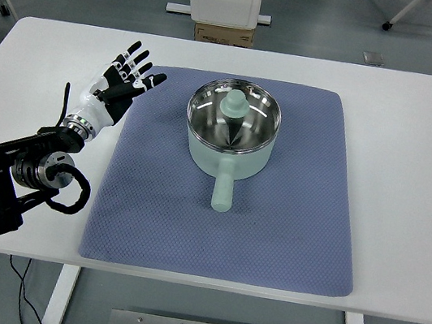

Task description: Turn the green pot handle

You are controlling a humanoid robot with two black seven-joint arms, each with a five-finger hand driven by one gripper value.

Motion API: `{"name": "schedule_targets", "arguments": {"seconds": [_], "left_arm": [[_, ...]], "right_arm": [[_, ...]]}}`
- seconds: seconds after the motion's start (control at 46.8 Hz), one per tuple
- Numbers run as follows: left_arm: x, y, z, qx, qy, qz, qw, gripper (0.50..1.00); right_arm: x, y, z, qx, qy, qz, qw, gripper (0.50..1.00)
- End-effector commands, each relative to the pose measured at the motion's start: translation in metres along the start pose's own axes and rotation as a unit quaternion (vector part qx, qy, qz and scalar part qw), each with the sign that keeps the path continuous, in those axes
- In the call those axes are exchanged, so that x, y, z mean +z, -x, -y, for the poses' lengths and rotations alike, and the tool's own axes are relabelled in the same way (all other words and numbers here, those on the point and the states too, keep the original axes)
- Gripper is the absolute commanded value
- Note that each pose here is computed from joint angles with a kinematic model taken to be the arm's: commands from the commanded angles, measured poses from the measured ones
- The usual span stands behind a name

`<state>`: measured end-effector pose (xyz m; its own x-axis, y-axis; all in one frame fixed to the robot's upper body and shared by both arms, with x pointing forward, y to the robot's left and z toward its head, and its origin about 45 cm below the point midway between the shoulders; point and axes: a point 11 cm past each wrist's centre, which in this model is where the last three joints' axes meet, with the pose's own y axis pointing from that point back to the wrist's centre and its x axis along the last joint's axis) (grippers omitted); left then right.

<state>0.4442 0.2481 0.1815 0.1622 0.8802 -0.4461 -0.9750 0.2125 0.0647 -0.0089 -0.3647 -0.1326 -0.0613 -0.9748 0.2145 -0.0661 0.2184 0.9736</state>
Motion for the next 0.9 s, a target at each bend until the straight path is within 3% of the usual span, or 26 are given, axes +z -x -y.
{"name": "schedule_targets", "arguments": {"seconds": [0.0,0.876], "left_arm": [[-0.0004,-0.0004,-0.0004,0.001,0.0,0.0,1.0,1.0],[-0.0017,0.0069,0.0013,-0.012,0.005,-0.008,1.0,1.0]], "right_arm": [[0.0,0.0,0.0,0.0,0.0,0.0,1.0,1.0],[0.0,0.0,0.0,0.0,0.0,0.0,1.0,1.0]]}}
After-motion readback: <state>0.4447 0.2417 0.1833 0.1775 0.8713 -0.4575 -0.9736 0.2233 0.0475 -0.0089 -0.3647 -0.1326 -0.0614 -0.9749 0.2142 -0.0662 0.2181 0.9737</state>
